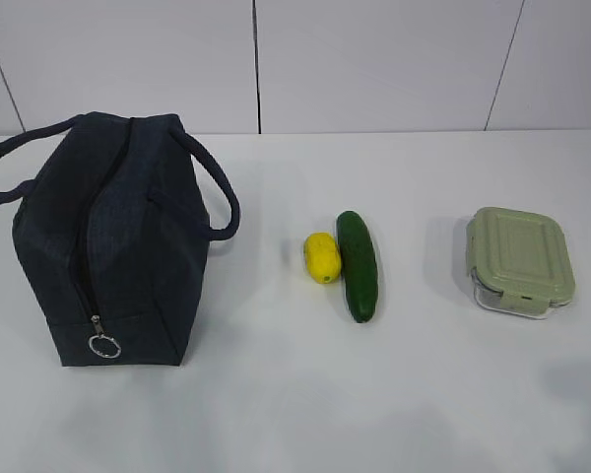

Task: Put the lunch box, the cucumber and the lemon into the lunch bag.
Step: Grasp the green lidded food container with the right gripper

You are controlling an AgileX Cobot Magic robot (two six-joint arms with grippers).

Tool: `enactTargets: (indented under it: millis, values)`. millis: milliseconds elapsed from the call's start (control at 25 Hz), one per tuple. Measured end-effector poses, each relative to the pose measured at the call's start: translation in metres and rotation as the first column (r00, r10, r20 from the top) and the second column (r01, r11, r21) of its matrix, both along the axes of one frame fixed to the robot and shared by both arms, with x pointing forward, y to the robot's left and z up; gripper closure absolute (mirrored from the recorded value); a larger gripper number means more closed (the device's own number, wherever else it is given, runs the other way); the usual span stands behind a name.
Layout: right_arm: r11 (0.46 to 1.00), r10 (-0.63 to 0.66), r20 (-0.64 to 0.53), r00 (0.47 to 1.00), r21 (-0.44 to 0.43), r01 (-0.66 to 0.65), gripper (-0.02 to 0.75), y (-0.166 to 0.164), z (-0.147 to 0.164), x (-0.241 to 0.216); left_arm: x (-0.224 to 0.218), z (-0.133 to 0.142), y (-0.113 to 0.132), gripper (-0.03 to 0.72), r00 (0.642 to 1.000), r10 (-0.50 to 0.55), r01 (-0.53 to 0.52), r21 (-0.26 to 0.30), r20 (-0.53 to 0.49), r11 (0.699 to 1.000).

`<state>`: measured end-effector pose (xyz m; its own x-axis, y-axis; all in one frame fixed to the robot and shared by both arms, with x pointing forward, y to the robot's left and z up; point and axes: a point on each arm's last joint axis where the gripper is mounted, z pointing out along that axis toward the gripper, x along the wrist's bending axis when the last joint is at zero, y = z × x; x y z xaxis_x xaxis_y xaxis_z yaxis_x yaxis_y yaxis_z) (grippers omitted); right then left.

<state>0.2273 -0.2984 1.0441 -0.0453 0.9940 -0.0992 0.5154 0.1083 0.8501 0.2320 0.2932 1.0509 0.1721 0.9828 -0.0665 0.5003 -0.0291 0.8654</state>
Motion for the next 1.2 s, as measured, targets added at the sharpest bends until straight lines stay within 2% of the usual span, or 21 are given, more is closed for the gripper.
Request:
enactTargets:
  millis: [360, 560, 640, 720, 840, 1000, 1200]
  values:
    - [1.0, 0.0, 0.0, 1.0, 0.0, 0.0, 0.491, 0.0, 0.0, 0.0, 0.0, 0.0, 0.0, 0.368, 1.0, 0.0, 0.0, 0.0, 0.0, 1.0]
    - [0.994, -0.063, 0.007, 0.998, 0.095, 0.062, 0.409, 0.0, 0.002, -0.001, 0.0, 0.0, 0.0, 0.368, 1.0, 0.0, 0.0, 0.0, 0.0, 1.0]
    - [0.992, -0.07, -0.007, 0.997, 0.107, 0.071, 0.362, 0.0, 0.003, 0.001, 0.0, 0.0, 0.0, 0.368, 1.0, 0.0, 0.0, 0.0, 0.0, 1.0]
    - [0.99, -0.078, -0.053, 0.996, 0.116, 0.084, 0.31, -0.001, 0.004, 0.008, 0.0, 0.0, 0.0, 0.368, 1.0, 0.0, 0.0, 0.0, 0.0, 1.0]
    - [0.981, -0.103, -0.151, 0.983, 0.146, 0.125, 0.28, -0.001, 0.004, 0.022, 0.0, 0.0, 0.0, 0.368, 1.0, 0.0, 0.0, 0.0, 0.0, 1.0]
    - [0.971, -0.122, -0.286, 0.95, 0.164, 0.174, 0.272, -0.001, 0.009, 0.044, 0.0, 0.0, 0.0, 0.368, 1.0, 0.0, 0.0, 0.0, 0.0, 1.0]
    - [0.969, -0.126, -0.369, 0.921, 0.155, 0.194, 0.272, -0.001, 0.022, 0.077, 0.0, 0.0, 0.0, 0.368, 1.0, 0.0, 0.0, 0.0, 0.0, 1.0]
